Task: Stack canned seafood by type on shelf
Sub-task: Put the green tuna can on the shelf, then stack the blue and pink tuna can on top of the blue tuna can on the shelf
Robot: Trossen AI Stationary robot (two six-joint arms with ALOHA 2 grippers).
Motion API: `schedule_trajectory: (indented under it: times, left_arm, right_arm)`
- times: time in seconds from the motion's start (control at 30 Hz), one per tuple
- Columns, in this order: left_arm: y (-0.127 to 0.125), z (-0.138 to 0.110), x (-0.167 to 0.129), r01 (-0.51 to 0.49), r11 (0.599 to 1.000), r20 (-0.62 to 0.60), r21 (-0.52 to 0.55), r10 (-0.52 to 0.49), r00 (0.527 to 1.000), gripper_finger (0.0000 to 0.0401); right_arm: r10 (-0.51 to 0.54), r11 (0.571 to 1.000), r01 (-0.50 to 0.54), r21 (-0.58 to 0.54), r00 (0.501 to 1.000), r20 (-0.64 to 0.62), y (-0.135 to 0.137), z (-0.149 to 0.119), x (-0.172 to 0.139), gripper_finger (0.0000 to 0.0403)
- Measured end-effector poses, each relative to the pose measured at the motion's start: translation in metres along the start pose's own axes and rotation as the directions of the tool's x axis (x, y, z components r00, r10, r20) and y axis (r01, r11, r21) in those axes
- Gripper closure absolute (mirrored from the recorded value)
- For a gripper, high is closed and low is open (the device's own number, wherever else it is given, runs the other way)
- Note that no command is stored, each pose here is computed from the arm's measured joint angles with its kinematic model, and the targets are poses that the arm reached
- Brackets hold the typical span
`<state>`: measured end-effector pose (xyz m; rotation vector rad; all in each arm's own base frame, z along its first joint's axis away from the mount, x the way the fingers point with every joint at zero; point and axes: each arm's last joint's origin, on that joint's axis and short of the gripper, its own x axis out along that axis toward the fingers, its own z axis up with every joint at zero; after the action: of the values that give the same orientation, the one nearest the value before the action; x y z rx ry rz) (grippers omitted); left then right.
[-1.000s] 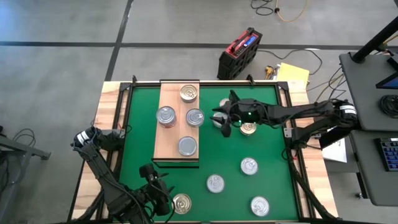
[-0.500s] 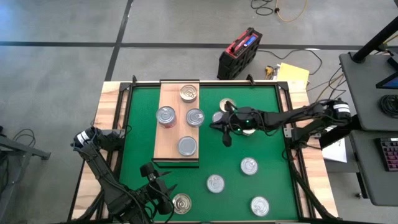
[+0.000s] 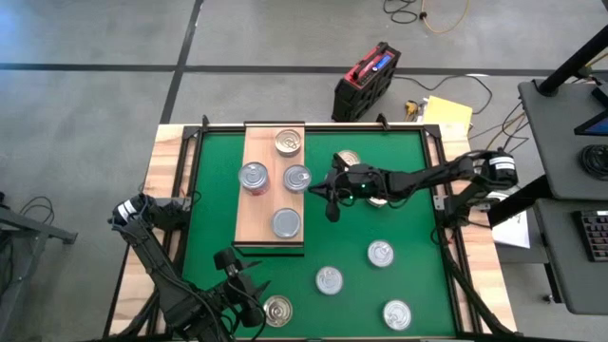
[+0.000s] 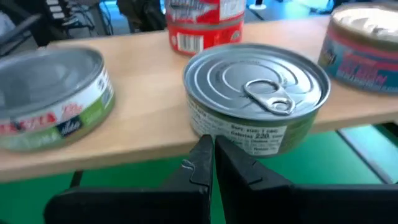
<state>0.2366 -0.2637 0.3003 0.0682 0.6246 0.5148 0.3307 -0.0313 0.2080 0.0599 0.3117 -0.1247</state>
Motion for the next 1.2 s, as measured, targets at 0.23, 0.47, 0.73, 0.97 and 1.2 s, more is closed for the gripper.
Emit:
schedule_trajectory:
  times: [0.23,0.47,0.73,0.97,1.2]
  left_arm:
    - [0.000,0.000,0.000,-0.008,1.000,0.014,0.008,0.008,1.000,0.0168]
    - [0.000,0.000,0.000,-0.009,1.000,0.016,0.008,0.009,1.000,0.0168]
    - [0.001,0.000,0.000,-0.014,1.000,0.031,0.008,0.014,0.999,0.0168]
    - [0.001,0.001,0.000,-0.023,1.000,0.049,0.011,0.023,0.999,0.0168]
    - [0.001,-0.001,0.001,-0.030,0.999,0.064,0.011,0.029,0.998,0.0168]
  right_arm:
    - [-0.003,1.000,0.003,-0.022,1.000,-0.003,0.000,0.005,0.006,0.0394]
    - [-0.031,0.999,0.031,-0.035,0.999,-0.005,-0.007,0.007,0.011,0.0394]
    - [-0.050,0.997,0.049,-0.054,0.998,-0.024,-0.014,0.006,0.021,0.0394]
    - [-0.072,0.996,0.067,-0.055,0.993,-0.093,-0.014,0.007,0.017,0.0394]
    - [-0.074,0.996,0.067,-0.059,0.991,-0.111,-0.011,0.012,0.000,0.0394]
